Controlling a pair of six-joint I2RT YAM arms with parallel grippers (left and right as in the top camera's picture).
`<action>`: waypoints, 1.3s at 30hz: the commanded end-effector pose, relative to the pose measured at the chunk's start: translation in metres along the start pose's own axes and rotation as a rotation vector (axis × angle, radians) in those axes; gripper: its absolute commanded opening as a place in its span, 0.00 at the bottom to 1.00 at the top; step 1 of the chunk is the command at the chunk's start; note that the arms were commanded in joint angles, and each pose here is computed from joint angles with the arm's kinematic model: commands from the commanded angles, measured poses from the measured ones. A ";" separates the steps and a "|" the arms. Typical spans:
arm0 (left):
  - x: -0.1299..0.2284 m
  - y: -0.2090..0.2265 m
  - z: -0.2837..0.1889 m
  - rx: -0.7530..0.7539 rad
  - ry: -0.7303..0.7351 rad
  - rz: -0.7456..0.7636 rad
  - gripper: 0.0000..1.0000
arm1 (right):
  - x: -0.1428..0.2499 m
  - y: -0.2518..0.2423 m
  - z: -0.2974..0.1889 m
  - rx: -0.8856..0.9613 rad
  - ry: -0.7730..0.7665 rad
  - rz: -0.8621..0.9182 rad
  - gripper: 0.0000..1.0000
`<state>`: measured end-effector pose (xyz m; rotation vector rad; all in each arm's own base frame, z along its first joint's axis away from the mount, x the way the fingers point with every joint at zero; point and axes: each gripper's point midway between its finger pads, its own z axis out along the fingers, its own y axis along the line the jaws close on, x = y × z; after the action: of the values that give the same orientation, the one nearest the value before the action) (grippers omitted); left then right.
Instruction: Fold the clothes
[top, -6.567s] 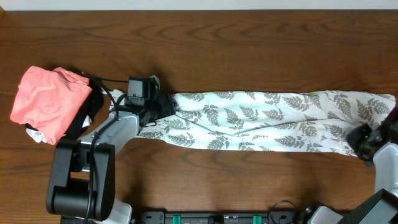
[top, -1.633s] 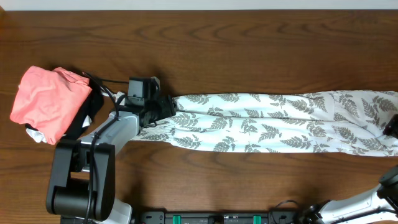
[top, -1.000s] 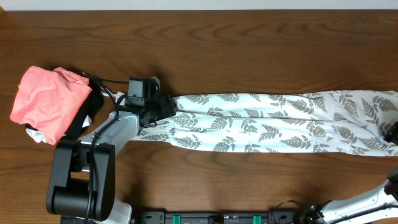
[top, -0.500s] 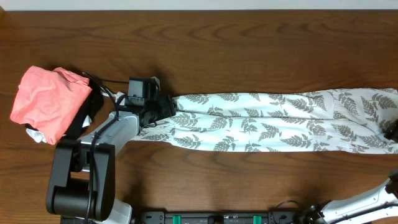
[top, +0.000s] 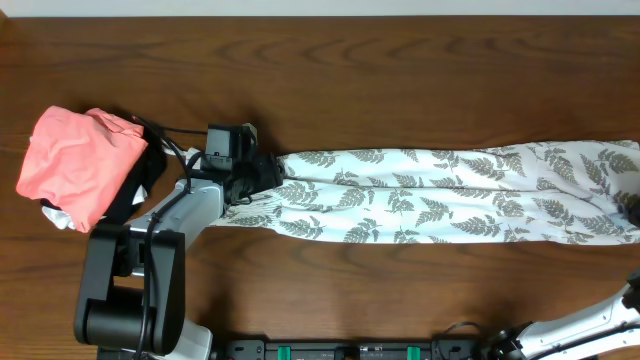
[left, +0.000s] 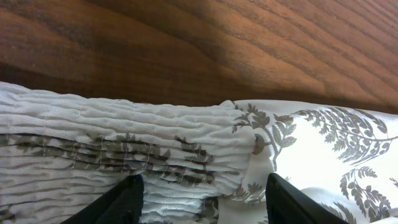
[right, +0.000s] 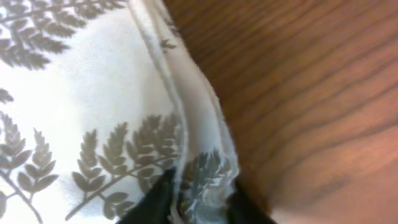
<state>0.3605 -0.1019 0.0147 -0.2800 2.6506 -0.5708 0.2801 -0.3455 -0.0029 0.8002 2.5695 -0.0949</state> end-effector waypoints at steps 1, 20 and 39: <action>0.005 0.008 0.002 -0.029 0.013 -0.010 0.64 | 0.036 0.005 0.025 -0.028 0.103 0.057 0.07; 0.005 0.008 0.002 -0.029 0.013 -0.017 0.64 | -0.051 0.059 -0.057 -0.101 -0.131 0.056 0.01; 0.011 0.011 0.002 -0.041 0.038 -0.024 0.64 | -0.018 0.283 -0.125 -0.331 -0.079 -0.433 0.01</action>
<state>0.3571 -0.1008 0.0125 -0.2870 2.6672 -0.5631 0.3937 -0.1237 0.1265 0.2230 2.5487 0.1460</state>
